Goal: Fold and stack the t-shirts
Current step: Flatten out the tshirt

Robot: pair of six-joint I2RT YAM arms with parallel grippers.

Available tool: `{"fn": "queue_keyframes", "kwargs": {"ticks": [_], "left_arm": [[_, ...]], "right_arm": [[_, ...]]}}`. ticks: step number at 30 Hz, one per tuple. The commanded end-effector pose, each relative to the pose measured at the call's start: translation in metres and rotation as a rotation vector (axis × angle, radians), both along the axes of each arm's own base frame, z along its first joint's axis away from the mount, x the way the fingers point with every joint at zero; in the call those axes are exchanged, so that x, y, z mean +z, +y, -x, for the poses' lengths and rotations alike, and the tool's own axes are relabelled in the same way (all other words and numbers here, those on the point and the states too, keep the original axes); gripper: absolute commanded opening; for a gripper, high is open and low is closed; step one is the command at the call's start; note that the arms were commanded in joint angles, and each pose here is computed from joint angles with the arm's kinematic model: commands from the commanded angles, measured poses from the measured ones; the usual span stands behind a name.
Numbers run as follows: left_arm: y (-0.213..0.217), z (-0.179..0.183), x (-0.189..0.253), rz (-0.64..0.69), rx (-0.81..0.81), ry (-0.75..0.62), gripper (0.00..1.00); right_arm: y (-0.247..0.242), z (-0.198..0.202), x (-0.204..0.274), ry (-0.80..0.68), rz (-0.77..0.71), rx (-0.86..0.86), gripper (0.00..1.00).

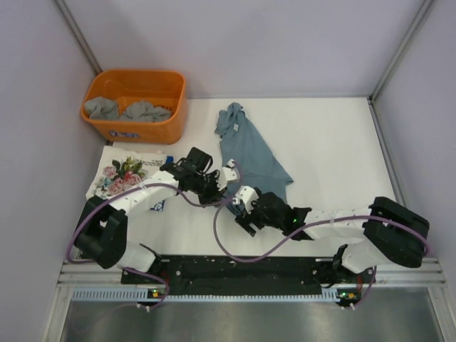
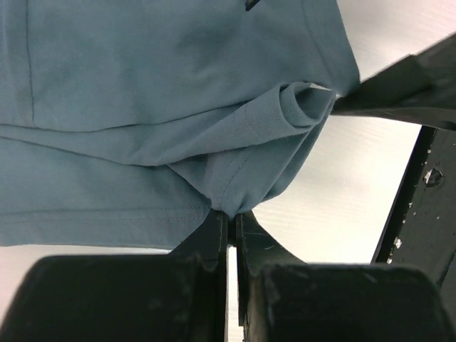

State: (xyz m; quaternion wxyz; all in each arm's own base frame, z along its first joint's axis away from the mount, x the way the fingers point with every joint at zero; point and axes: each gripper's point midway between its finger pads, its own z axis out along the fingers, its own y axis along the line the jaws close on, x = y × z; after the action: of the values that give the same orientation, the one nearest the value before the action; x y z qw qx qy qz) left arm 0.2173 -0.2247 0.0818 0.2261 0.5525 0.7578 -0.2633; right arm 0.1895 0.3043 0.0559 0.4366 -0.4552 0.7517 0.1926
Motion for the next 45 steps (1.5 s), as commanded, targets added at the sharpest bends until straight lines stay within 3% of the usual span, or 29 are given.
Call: {"fn": "queue_keyframes", "kwargs": {"ticks": [1,2,6,7,12,17,21,27,31,34,40,43,45], "left_arm": [[-0.014,-0.001,0.022,0.081,-0.047,-0.027,0.00],[-0.013,-0.001,0.022,0.083,-0.043,-0.023,0.00],[-0.009,-0.003,0.022,0.083,-0.035,-0.015,0.00],[-0.009,-0.004,0.022,0.083,-0.034,-0.018,0.00],[0.012,-0.036,0.040,0.061,0.057,-0.085,0.00],[0.035,-0.083,0.093,0.108,0.153,-0.203,0.00],[0.050,-0.113,0.145,0.127,0.233,-0.304,0.00],[0.097,-0.148,0.233,0.108,0.475,-0.475,0.00],[0.125,-0.145,0.301,0.137,0.567,-0.602,0.00],[0.130,-0.132,0.328,0.151,0.580,-0.634,0.00],[0.123,-0.149,0.300,0.175,0.597,-0.573,0.00],[0.110,-0.177,0.253,0.175,0.595,-0.487,0.00],[0.103,-0.203,0.218,0.108,0.612,-0.459,0.04]], "right_arm": [[0.004,-0.015,-0.010,-0.012,0.014,-0.118,0.77],[-0.001,-0.017,-0.013,-0.022,0.031,-0.140,0.69],[-0.023,-0.034,0.000,-0.042,0.034,-0.333,0.07],[-0.025,-0.035,0.007,-0.051,0.040,-0.337,0.00],[-0.047,-0.053,0.074,-0.141,-0.006,-0.389,0.00],[-0.135,-0.107,0.174,-0.175,-0.189,-0.635,0.00],[-0.189,-0.126,0.248,-0.224,-0.298,-0.744,0.00],[-0.238,-0.121,0.337,-0.301,-0.374,-0.840,0.00],[-0.248,-0.099,0.398,-0.406,-0.442,-0.821,0.00],[-0.246,-0.084,0.419,-0.433,-0.484,-0.791,0.00],[-0.248,-0.082,0.409,-0.416,-0.478,-0.805,0.00],[-0.249,-0.095,0.395,-0.385,-0.448,-0.832,0.00],[-0.244,-0.114,0.375,-0.332,-0.411,-0.840,0.00]]}}
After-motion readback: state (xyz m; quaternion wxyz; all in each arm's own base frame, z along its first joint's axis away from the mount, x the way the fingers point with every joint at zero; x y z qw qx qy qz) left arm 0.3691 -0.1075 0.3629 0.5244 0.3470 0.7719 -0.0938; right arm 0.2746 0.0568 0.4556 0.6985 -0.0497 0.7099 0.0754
